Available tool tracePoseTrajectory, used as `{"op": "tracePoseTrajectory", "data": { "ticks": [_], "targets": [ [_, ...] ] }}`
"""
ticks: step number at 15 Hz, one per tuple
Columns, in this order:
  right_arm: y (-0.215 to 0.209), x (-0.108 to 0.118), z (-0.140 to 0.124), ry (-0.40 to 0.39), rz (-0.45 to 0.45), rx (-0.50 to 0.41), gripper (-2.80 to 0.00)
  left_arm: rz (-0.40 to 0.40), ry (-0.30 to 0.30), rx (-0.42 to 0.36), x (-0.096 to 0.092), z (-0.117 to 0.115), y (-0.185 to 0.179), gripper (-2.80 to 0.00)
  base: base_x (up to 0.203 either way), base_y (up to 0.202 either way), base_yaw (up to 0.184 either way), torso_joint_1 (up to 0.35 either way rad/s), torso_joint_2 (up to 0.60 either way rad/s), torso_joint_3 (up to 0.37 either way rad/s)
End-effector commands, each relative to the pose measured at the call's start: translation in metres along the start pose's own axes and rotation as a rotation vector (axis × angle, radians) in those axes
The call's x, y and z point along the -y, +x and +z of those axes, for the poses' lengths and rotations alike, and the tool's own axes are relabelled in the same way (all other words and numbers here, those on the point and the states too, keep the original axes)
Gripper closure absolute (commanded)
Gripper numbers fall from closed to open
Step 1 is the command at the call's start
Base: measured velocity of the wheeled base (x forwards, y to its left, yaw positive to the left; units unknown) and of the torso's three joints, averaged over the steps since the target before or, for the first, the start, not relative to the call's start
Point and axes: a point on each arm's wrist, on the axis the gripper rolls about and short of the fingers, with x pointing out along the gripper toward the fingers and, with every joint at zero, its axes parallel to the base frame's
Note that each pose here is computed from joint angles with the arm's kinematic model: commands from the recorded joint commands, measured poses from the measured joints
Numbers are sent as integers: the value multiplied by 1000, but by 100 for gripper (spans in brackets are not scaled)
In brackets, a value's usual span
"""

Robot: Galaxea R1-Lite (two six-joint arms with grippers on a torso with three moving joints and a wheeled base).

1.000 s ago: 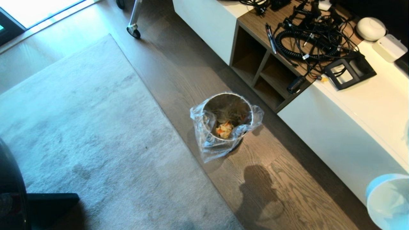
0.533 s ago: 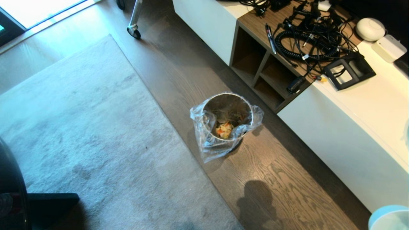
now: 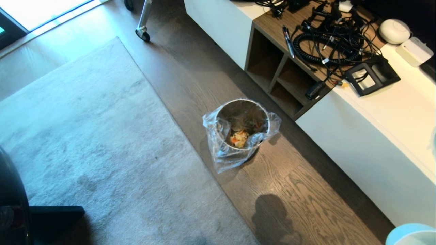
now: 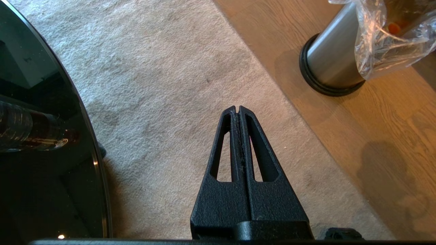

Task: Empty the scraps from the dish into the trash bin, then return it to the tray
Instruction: Put the bowl back to the table

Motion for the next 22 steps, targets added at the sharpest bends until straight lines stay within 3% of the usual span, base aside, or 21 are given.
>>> {"op": "tracePoseTrajectory", "data": {
  "ticks": [1,8,11,22],
  "targets": [
    [0,0,0,-11,38,-2,0,1,-1,1,0,0,0,0,0,0,0,0,0,0],
    [0,0,0,-24,93,-3,0,1,-1,1,0,0,0,0,0,0,0,0,0,0],
    [0,0,0,-7,36,-3,0,1,-2,1,0,0,0,0,0,0,0,0,0,0],
    [0,0,0,3,0,-2,0,1,-1,1,0,0,0,0,0,0,0,0,0,0]
  ]
}}
